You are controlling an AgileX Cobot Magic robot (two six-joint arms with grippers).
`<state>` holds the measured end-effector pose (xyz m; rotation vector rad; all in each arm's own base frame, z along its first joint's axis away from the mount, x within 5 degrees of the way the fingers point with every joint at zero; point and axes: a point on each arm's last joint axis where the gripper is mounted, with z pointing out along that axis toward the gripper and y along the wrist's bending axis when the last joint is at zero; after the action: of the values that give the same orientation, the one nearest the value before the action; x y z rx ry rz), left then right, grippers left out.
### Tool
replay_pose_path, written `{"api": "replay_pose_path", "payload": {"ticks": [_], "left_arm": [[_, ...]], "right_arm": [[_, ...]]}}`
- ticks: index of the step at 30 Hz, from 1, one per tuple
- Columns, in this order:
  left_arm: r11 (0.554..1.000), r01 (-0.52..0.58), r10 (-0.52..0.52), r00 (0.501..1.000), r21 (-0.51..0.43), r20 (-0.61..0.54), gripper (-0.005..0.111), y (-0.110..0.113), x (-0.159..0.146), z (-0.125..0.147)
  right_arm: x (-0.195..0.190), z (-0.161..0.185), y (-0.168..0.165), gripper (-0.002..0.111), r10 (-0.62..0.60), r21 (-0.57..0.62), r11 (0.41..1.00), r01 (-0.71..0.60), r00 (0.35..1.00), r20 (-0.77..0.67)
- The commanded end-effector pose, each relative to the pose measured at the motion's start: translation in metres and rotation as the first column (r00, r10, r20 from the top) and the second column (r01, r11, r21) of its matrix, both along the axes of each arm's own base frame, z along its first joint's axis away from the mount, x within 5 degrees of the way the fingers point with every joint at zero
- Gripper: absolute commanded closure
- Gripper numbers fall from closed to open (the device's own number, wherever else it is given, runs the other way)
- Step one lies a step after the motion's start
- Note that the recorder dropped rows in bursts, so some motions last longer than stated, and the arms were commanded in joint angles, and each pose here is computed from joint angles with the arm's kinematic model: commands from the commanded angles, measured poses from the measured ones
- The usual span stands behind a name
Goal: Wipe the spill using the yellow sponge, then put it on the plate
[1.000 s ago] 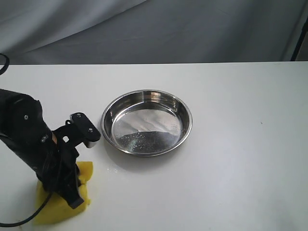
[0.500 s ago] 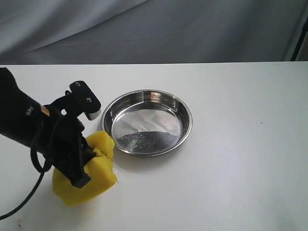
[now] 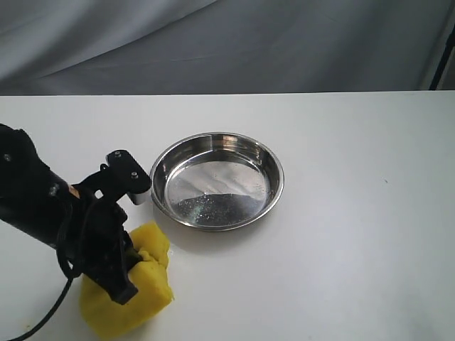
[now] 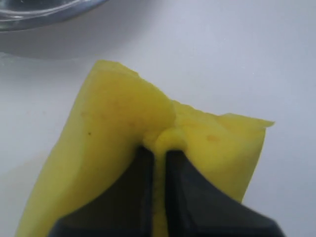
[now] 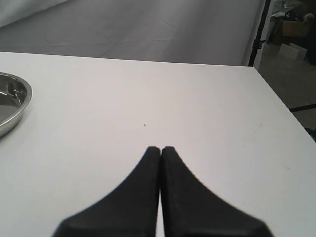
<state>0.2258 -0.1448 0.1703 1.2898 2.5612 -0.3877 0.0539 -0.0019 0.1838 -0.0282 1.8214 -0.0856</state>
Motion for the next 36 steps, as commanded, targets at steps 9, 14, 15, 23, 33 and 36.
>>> {"api": "replay_pose_path", "payload": {"ticks": [9, 14, 15, 23, 33, 36], "left_arm": [[0.993, 0.071, -0.066, 0.997, 0.099, -0.049, 0.106, -0.003, 0.009, -0.05], [0.956, 0.162, -0.158, 0.987, 0.245, -0.035, 0.106, 0.009, 0.013, -0.061], [0.943, 0.17, -0.17, 0.985, 0.287, -0.022, 0.106, 0.013, 0.015, -0.061], [0.86, -0.015, -0.078, 0.984, 0.511, 0.16, 0.106, 0.036, 0.034, -0.057], [0.813, -0.217, 0.066, 0.956, 0.54, 0.285, 0.106, 0.045, 0.041, -0.052], [0.808, -0.221, 0.073, 0.958, 0.546, 0.279, 0.106, 0.045, 0.041, -0.052]], "right_arm": [[0.0, -0.001, -0.001, 0.108, -0.008, -0.007, 1.0, 0.008, 1.0, 0.003], [0.0, -0.001, -0.001, 0.108, -0.008, -0.007, 1.0, 0.008, 1.0, 0.003], [0.0, -0.001, -0.001, 0.108, -0.008, -0.007, 1.0, 0.008, 1.0, 0.003], [0.0, -0.001, -0.001, 0.108, -0.009, -0.005, 1.0, 0.009, 1.0, 0.003], [0.0, -0.001, -0.001, 0.108, -0.009, -0.005, 1.0, 0.009, 1.0, 0.003], [0.0, -0.001, -0.001, 0.108, -0.009, -0.005, 1.0, 0.009, 1.0, 0.003]]}}
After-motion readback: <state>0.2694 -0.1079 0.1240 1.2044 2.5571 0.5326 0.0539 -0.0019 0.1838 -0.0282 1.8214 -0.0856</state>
